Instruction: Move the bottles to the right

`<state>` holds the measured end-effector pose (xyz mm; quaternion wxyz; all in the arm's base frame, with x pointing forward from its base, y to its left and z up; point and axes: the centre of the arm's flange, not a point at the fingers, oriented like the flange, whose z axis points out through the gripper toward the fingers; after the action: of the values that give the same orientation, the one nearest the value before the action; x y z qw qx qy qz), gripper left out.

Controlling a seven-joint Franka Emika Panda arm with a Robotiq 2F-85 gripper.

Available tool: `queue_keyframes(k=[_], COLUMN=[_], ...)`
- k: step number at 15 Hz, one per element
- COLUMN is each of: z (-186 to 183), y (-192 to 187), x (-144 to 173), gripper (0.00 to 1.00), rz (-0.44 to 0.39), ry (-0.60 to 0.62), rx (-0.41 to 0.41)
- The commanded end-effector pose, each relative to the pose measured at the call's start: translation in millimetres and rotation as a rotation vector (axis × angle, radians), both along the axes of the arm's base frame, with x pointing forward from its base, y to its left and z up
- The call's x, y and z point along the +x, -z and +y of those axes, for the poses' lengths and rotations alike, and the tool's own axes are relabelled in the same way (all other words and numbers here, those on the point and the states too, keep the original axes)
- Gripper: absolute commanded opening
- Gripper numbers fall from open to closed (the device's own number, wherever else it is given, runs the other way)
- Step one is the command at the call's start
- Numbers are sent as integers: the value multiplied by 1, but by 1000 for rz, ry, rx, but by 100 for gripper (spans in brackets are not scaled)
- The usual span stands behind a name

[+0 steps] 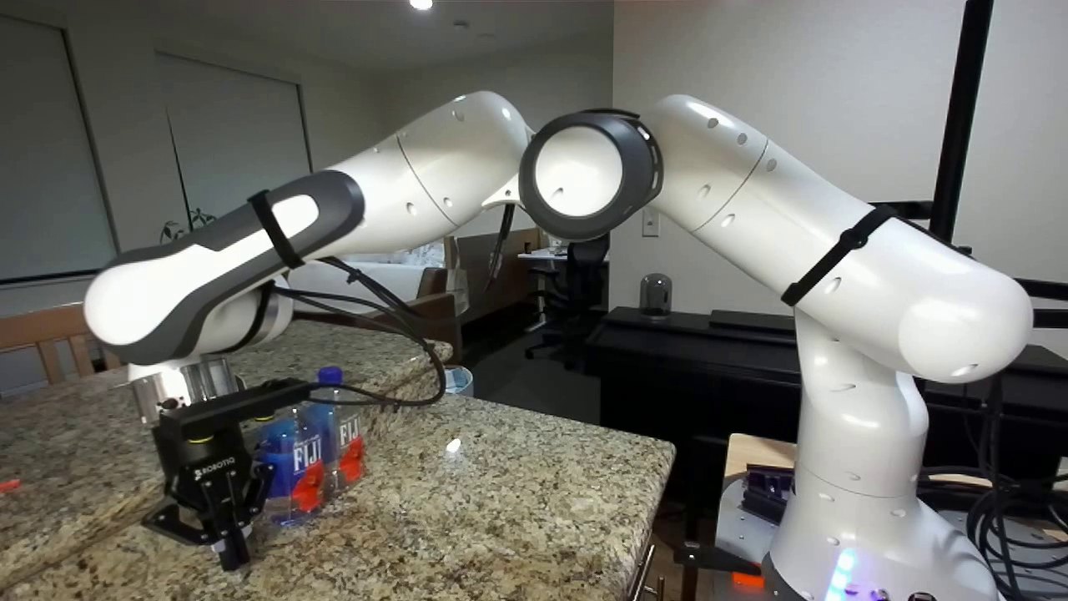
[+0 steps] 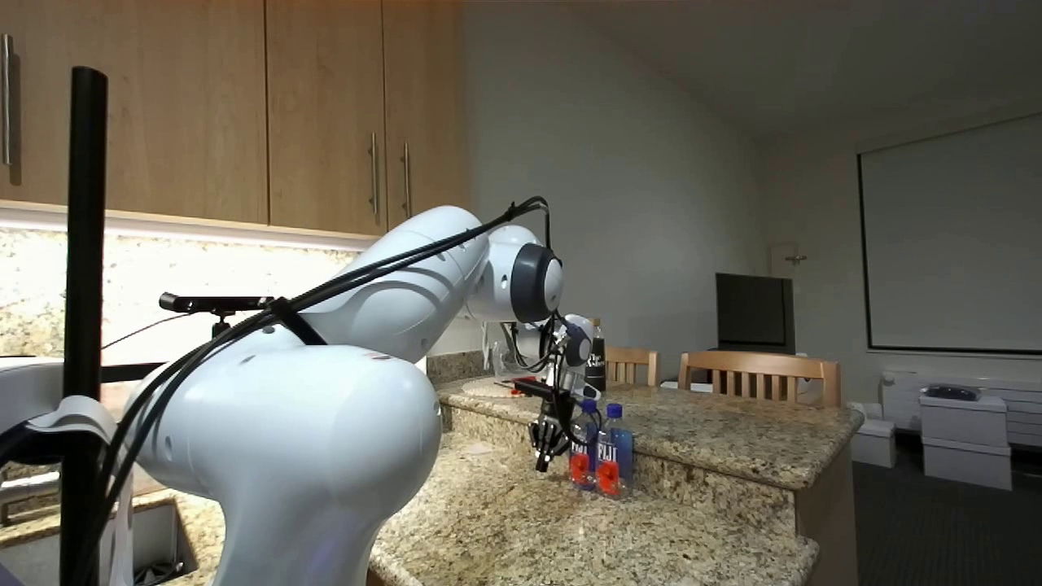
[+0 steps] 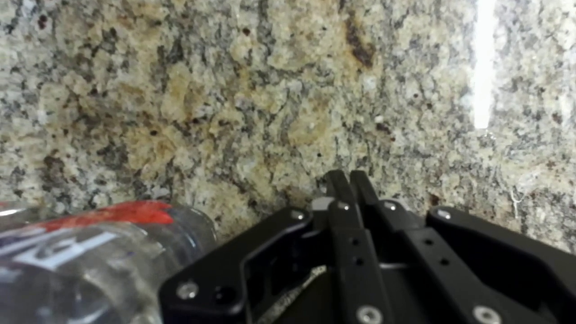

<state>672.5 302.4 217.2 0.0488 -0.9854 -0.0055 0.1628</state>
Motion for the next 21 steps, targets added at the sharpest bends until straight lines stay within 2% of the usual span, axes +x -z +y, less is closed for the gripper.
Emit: queue_keyframes(k=[1, 13, 21], z=[-14, 12, -13], y=[-7, -1, 9], x=[-9, -15, -22], gripper=[8, 7, 8], rz=[10, 30, 61], ry=[13, -26, 6], rx=[-2, 30, 5])
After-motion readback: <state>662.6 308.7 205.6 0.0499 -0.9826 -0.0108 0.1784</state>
